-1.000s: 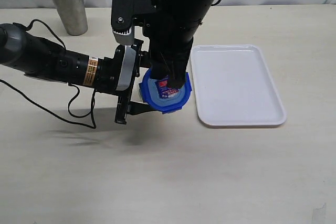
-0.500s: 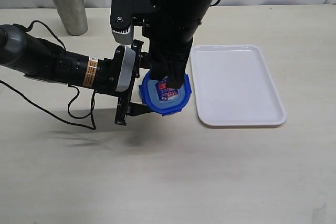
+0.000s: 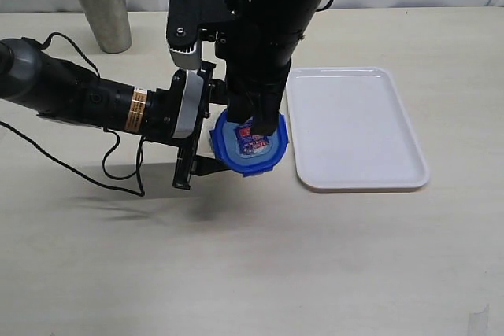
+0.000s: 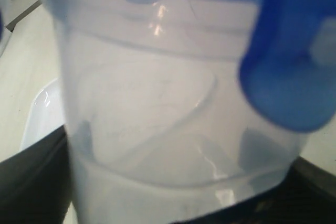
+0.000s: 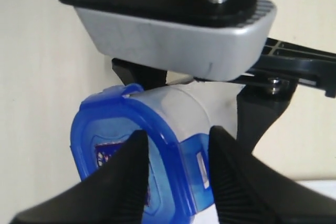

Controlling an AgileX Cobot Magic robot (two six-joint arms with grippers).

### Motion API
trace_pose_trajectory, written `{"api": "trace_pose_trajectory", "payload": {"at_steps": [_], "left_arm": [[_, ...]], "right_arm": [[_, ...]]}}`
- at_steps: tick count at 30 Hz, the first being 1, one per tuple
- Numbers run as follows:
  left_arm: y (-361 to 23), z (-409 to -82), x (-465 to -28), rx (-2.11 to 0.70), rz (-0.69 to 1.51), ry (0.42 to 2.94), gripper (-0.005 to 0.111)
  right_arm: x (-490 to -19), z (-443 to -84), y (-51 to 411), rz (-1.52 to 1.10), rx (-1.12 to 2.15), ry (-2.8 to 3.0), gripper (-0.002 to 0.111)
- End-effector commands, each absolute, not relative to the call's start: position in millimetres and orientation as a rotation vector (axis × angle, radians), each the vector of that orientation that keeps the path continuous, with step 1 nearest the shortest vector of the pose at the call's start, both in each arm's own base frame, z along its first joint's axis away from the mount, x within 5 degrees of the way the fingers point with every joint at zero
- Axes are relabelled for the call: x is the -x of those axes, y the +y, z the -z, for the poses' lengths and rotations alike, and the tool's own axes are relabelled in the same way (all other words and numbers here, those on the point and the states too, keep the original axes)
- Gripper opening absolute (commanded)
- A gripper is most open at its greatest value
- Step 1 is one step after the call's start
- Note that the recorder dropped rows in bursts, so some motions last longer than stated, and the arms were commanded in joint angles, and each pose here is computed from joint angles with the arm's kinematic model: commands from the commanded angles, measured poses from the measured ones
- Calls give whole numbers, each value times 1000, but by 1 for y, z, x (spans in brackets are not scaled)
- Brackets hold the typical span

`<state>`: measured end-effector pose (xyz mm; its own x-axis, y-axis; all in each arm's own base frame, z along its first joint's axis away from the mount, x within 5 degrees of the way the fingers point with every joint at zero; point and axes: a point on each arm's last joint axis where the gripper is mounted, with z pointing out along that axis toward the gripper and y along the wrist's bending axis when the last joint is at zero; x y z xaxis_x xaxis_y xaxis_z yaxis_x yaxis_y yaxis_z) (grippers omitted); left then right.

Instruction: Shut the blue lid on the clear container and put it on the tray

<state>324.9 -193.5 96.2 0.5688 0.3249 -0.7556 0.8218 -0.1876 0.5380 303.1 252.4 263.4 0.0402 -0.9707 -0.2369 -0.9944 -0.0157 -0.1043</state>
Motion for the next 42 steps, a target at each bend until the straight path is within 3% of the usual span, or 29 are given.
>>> {"api": "trace_pose_trajectory", "payload": {"at_steps": [1, 14, 27, 37, 42], "left_arm": [[-198, -115, -329, -1575, 677, 981, 0], [-198, -116, -330, -1565, 681, 983, 0], [-197, -118, -331, -1506, 740, 1050, 0], [-197, -118, -336, -1403, 793, 1188, 0], [-197, -120, -338, -1348, 821, 1230, 0]], "right_arm": [[-300, -231, 247, -143, 2174, 2143, 29], [-300, -220, 255, -67, 2221, 2110, 27], [-312, -280, 271, 36, 1912, 2080, 27], [-324, -289, 256, 275, 1746, 2160, 27], [-324, -305, 251, 144, 1643, 2152, 27]]}}
